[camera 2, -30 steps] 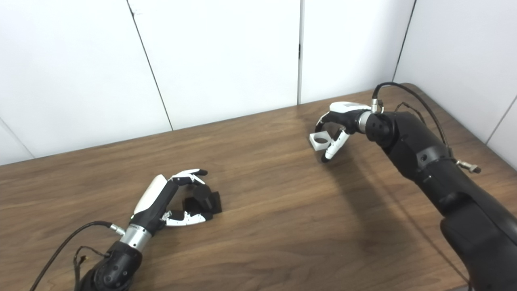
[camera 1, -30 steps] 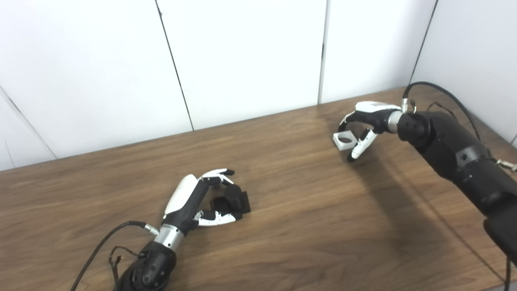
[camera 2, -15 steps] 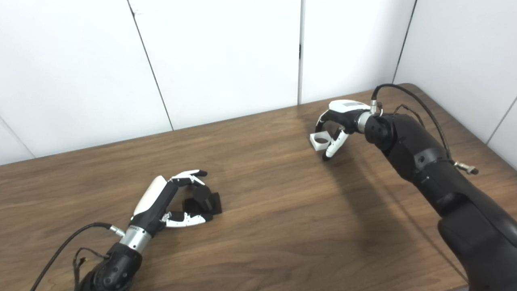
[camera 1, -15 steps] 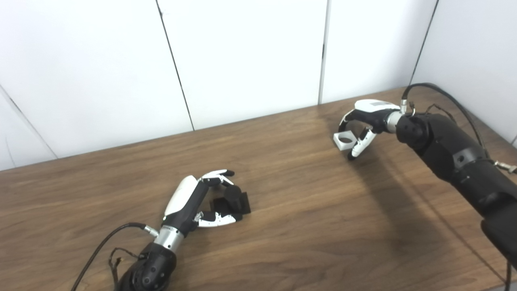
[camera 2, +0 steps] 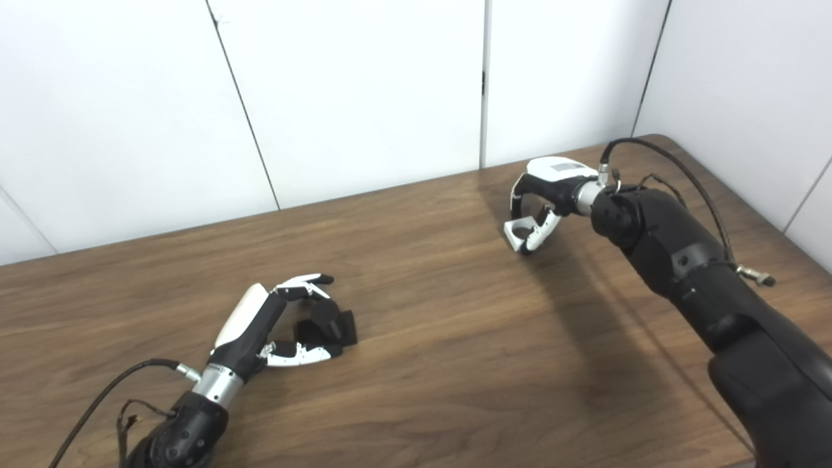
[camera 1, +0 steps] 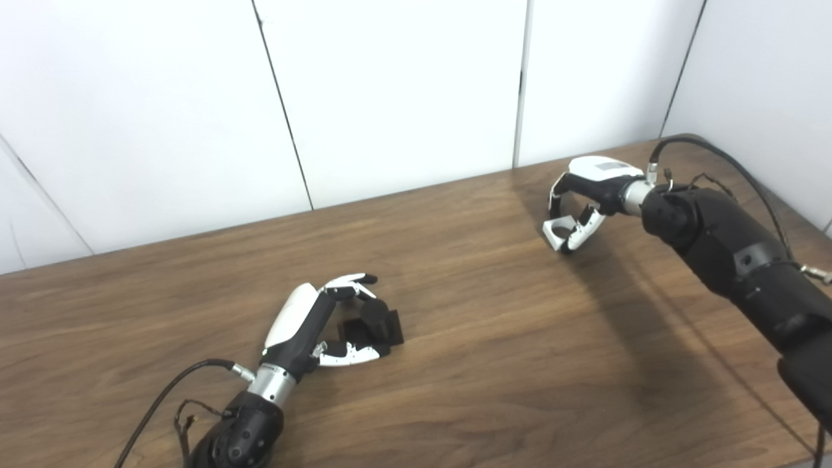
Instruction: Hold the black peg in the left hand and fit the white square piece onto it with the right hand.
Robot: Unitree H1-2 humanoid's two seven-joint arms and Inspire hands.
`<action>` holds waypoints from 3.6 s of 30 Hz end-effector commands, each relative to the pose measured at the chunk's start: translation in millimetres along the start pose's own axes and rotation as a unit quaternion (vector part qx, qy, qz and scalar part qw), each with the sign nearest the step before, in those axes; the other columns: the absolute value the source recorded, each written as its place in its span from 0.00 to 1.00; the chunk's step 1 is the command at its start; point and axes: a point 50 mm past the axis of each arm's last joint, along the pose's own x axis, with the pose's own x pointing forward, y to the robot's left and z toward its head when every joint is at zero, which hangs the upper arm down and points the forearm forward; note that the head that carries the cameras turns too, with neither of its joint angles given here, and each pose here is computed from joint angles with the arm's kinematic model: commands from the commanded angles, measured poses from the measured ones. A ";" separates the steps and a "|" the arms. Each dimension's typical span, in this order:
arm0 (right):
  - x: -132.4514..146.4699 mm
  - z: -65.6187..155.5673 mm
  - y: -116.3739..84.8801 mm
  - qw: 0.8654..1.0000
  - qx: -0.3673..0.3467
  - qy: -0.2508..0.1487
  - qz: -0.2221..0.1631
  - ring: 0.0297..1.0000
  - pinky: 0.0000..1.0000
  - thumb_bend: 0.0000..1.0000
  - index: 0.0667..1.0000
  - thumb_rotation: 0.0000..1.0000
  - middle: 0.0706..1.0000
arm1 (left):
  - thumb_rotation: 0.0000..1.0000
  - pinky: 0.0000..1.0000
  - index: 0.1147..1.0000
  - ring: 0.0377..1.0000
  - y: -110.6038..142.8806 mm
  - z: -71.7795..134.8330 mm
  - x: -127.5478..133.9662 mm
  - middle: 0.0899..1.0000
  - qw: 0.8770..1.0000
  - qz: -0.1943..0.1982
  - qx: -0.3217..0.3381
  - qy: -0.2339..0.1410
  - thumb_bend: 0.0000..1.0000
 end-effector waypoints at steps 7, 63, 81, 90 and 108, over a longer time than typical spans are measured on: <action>-6.9 -12.4 -29.4 0.999 -0.025 0.005 -0.043 0.83 0.83 0.51 0.45 0.14 0.75 | 0.07 0.77 0.42 0.85 -11.6 -15.7 -19.5 0.81 0.999 -0.026 -0.004 0.040 0.52; -62.3 135.3 -99.5 0.938 -0.042 -0.320 -0.129 0.87 0.79 0.52 0.44 0.14 0.75 | 0.07 0.74 0.42 0.84 -24.8 -8.5 2.9 0.80 0.999 -0.028 -0.004 0.041 0.52; -52.1 176.4 -74.0 0.918 -0.030 -0.385 -0.095 0.86 0.81 0.52 0.44 0.14 0.74 | 0.07 0.76 0.42 0.86 -32.4 -3.5 11.7 0.81 0.998 -0.026 -0.014 0.050 0.52; -49.6 210.0 -65.8 0.907 -0.022 -0.413 -0.085 0.86 0.89 0.52 0.44 0.14 0.74 | 0.07 0.75 0.42 0.85 -32.5 -3.8 11.4 0.81 0.999 -0.028 -0.004 0.046 0.52; -38.7 238.0 -65.2 0.898 -0.044 -0.433 -0.067 0.86 0.88 0.52 0.44 0.15 0.74 | 0.07 0.76 0.42 0.85 -37.2 -3.3 11.5 0.81 0.998 -0.030 -0.011 0.051 0.52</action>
